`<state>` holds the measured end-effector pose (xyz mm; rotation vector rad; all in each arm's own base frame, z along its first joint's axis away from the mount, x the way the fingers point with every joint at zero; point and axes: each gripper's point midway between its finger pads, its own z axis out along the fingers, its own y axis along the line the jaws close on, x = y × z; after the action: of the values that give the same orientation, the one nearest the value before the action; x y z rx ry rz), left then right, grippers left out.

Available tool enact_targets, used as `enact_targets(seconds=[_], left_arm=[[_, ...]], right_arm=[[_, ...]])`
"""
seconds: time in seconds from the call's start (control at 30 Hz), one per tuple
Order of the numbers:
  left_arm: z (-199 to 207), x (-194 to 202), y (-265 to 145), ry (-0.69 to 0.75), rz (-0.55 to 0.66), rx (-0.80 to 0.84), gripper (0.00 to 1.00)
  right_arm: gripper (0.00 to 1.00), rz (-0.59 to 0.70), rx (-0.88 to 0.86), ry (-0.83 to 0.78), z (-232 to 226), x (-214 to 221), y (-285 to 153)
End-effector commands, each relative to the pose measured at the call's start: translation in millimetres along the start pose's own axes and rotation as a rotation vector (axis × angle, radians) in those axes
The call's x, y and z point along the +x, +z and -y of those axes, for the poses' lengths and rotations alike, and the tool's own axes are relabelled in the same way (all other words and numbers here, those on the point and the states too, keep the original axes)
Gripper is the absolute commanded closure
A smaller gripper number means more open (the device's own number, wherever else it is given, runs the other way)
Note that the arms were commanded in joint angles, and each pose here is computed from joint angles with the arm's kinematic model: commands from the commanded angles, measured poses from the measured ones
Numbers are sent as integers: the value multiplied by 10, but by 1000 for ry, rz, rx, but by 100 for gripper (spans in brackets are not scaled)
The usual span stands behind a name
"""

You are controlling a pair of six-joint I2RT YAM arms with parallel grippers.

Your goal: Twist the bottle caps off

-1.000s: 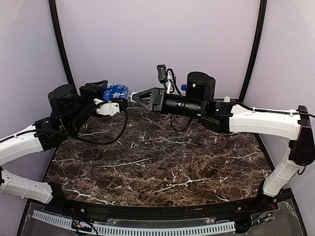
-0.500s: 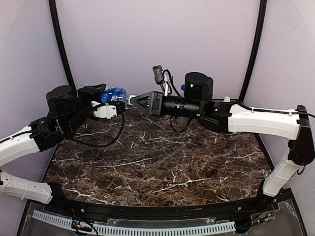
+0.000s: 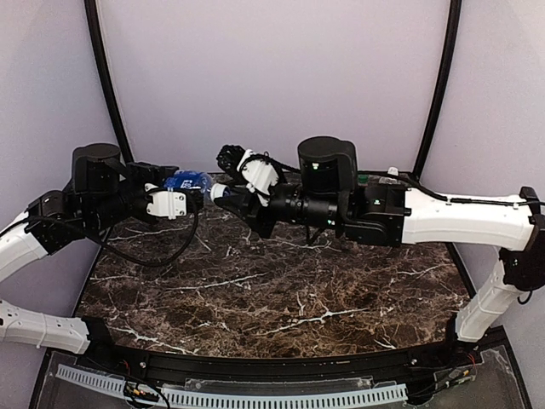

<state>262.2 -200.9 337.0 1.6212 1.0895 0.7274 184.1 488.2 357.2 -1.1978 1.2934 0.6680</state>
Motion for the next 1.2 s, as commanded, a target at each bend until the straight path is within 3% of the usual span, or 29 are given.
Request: enact_targets(seconds=[0.0,0.2,0.33,0.5,0.7,1.0,1.1,1.17], left_arm=[[203,-180,-71,2,102,110,53],[328,-166,-55,-2,89,169,53],[402,-197,-108,-40,109,228,53],[468,-236,-161,-54,136,271,53],[493,-229,-156,-64,128,287,53],[503,-232,-162,-70,128,299,53],[502,-230,-151,-70,124,297,53],[432,-208,-106,-84,104,260,53]], right_arm=[[100,19,88,-384,-75,-226,-101],[100,-60,225,-831,-279,-222,-12],[100,-42,235,-1096,-471,-194,-53],[100,19,183,-1331,-682,-52,-130],[100,-50,287,-1537,-578,28,-65],[100,-85,346,-1680,-551,82,-27],[100,-65,431,-1643,-476,-36,-29],[73,-70,509,-1484,-318,-203,-34]])
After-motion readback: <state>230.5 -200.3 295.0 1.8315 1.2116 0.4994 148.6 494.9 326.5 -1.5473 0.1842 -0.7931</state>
